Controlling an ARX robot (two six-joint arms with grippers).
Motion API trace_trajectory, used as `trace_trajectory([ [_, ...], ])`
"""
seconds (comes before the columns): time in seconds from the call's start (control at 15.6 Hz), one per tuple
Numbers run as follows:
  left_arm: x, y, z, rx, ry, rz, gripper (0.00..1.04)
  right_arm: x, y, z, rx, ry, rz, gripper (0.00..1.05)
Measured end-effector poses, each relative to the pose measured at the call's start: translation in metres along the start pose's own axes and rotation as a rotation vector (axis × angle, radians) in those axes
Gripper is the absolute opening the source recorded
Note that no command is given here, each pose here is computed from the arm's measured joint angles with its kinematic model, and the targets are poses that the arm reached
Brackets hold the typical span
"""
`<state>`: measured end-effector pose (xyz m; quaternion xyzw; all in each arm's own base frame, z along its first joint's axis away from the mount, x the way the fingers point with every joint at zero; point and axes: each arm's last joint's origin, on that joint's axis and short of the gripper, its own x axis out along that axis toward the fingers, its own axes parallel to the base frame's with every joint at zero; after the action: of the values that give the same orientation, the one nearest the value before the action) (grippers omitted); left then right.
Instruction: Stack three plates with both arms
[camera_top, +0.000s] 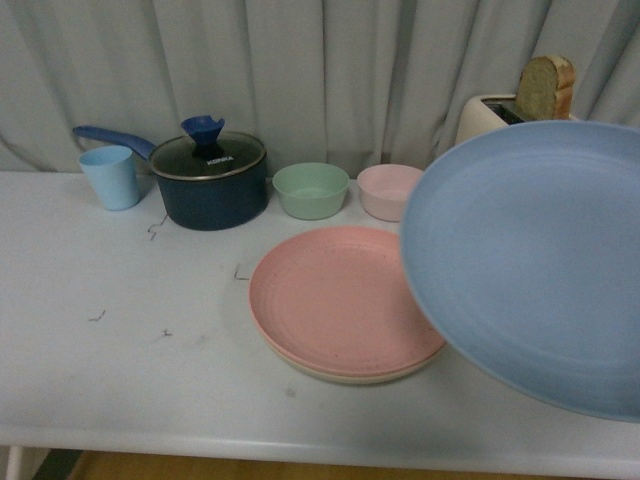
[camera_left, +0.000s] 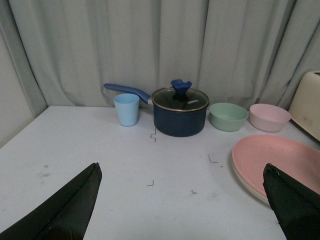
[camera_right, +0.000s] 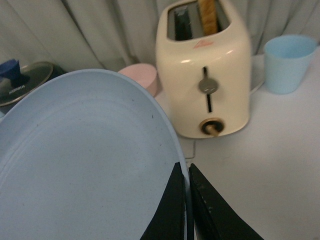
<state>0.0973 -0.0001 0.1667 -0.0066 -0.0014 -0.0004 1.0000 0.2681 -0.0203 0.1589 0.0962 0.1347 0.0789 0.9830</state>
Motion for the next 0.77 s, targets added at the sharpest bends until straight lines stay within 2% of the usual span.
trace_trajectory([
  [0.26,0.000,0.000,0.000,0.000,0.000,0.000,0.98,0.082,0.086,-0.022,-0.004,0.129,0.090,0.03],
  [0.38,0.000,0.000,0.000,0.000,0.000,0.000,0.98,0.104,0.111,-0.046,-0.026,0.253,0.045,0.03],
  [0.51,0.000,0.000,0.000,0.000,0.000,0.000,0.98,0.119,0.118,-0.054,-0.033,0.270,-0.003,0.03],
  [0.64,0.000,0.000,0.000,0.000,0.000,0.000,0.98,0.137,0.120,-0.048,0.003,0.256,-0.043,0.03],
  [0.77,0.000,0.000,0.000,0.000,0.000,0.000,0.98,0.150,0.117,-0.055,0.043,0.299,-0.071,0.03],
])
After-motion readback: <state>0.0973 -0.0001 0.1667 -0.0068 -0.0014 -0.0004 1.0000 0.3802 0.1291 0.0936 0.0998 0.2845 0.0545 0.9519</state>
